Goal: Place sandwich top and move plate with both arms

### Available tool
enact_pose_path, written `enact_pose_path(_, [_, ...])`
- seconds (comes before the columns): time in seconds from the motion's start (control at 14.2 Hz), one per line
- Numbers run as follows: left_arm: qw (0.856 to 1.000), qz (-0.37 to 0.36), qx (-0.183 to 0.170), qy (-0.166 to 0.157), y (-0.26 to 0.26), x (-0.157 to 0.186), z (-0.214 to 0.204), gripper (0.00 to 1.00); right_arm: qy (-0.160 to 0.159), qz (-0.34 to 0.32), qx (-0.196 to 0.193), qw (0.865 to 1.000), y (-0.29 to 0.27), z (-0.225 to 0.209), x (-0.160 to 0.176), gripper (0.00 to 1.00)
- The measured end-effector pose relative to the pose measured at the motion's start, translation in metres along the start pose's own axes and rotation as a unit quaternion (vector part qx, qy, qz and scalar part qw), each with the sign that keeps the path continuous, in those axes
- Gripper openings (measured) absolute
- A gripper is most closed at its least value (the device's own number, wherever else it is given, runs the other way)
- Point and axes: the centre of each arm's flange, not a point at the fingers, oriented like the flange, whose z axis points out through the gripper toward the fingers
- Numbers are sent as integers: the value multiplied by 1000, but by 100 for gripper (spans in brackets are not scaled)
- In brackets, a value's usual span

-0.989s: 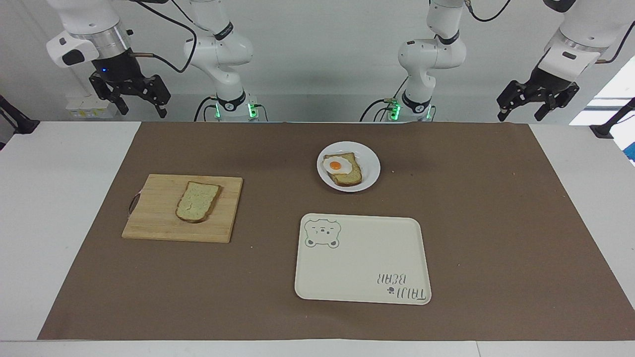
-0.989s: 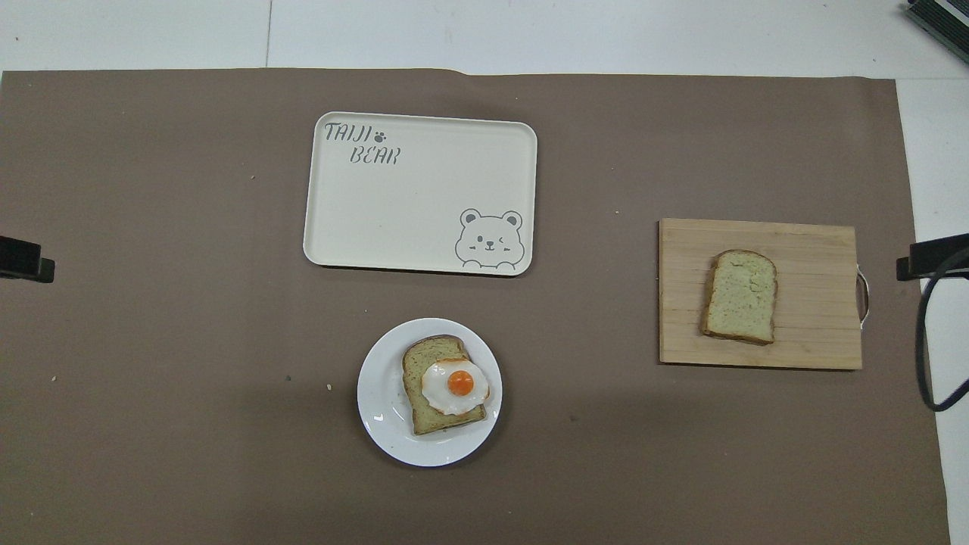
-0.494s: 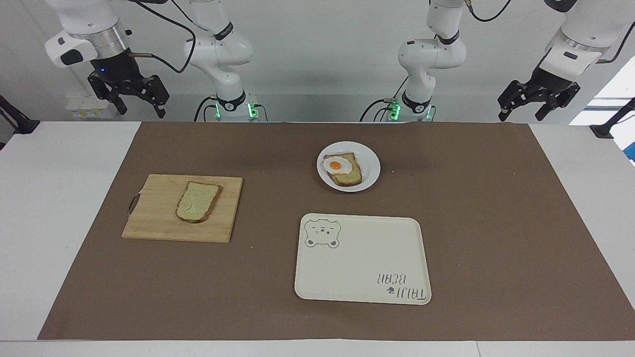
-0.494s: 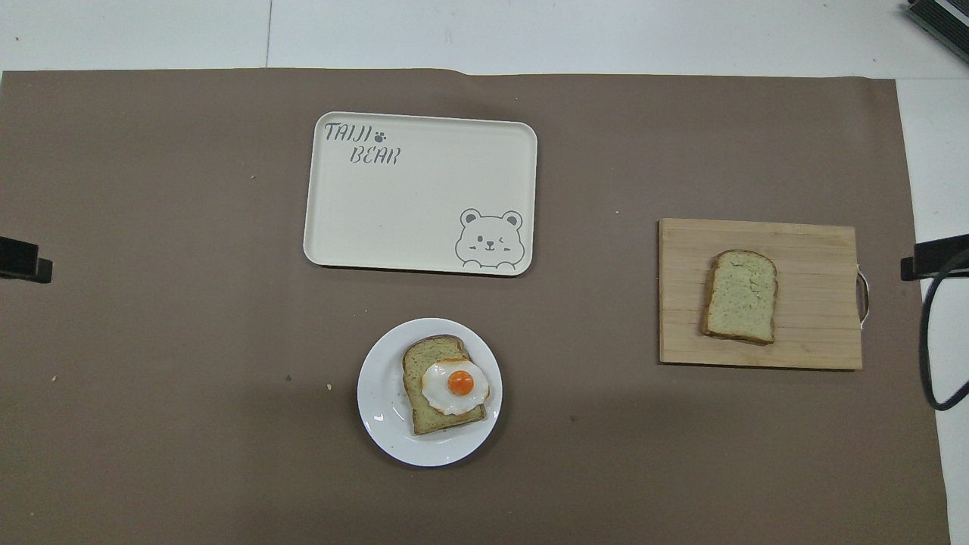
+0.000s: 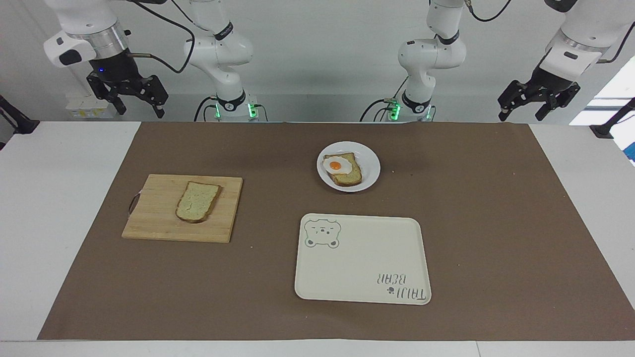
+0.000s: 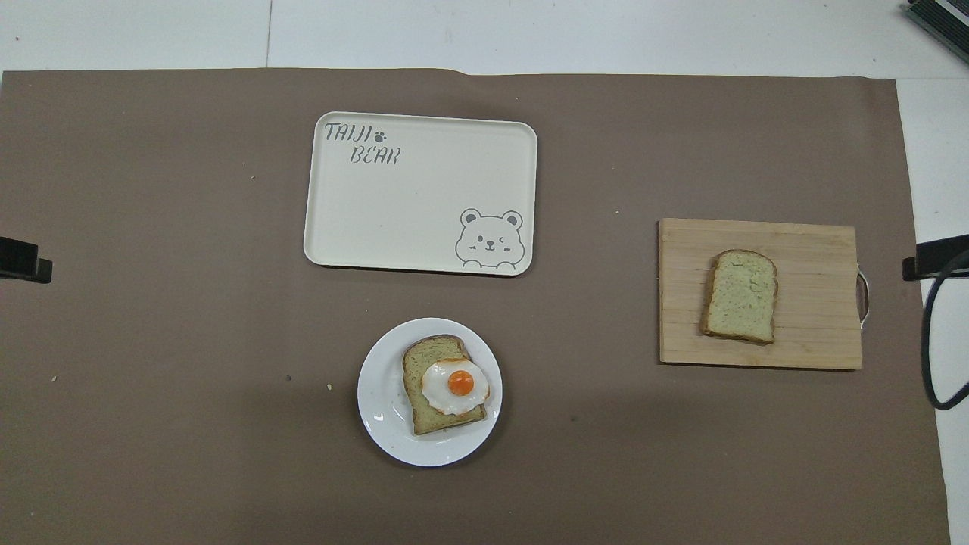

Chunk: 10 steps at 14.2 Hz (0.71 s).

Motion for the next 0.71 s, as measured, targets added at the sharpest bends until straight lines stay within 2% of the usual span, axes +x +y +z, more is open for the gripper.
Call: enact_pose_path(0.71, [1000, 0, 0, 0, 0, 0, 0, 100, -4, 7, 0, 1000, 8, 3, 0, 100])
